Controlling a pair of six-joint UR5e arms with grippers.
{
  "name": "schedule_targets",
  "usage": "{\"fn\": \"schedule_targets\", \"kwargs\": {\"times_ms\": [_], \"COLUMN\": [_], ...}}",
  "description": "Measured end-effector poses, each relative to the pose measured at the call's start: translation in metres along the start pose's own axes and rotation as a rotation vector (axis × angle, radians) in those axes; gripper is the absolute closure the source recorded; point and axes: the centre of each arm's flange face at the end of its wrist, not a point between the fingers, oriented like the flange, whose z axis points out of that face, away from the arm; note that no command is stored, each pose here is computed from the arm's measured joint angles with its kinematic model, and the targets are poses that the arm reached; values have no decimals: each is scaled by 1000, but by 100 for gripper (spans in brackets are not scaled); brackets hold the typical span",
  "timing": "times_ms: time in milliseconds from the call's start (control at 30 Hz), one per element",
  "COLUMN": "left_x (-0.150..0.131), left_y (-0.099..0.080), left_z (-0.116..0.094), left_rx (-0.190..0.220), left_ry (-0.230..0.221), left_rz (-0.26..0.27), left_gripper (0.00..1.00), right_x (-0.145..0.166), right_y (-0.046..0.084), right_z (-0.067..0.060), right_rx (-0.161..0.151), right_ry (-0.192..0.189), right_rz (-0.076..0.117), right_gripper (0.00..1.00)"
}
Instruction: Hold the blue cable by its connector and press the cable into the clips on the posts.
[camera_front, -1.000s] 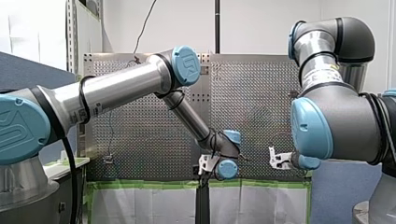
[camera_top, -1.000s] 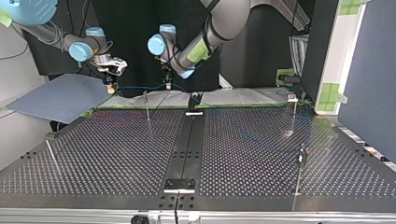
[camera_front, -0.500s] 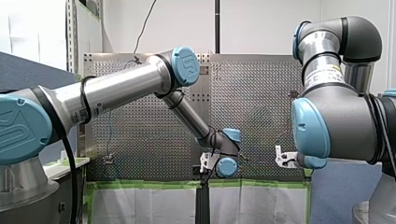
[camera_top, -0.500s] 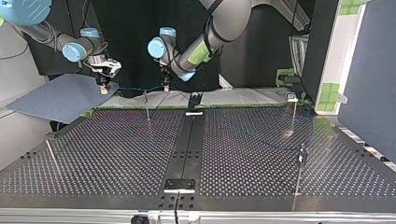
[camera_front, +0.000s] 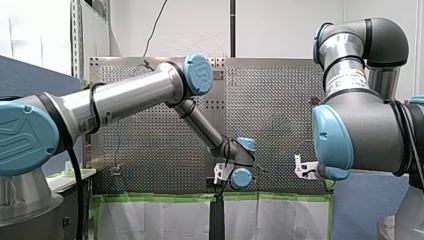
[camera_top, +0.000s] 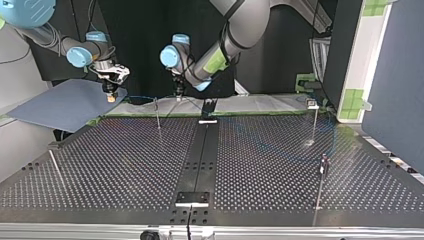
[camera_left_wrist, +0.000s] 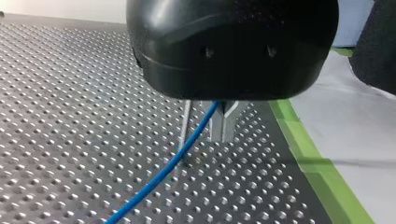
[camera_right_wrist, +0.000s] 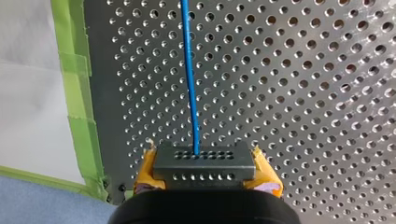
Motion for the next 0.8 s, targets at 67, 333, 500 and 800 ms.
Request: {"fn": "schedule_targets", "kwargs": {"times_ms": [67,333,500,800], "left_x": [7,24,8,-22], "left_y": [0,2,2,-3], "left_z": [3,20,35,54], "left_rx": [-2,-1,-6,-11], "left_ry": [11,59,41,-10], "left_rz": [8,28,9,-29], "left_gripper": [98,98,98,98], "right_x": [0,5,10,18], "right_y": [0,2,5,9], "right_z": [0,5,11,18], "right_rx": [0,-2,-7,-16], "right_ry": [1,14,25,43], "right_rz": [-1,-5,-9,-5], "right_gripper": [100,100,100,100]}}
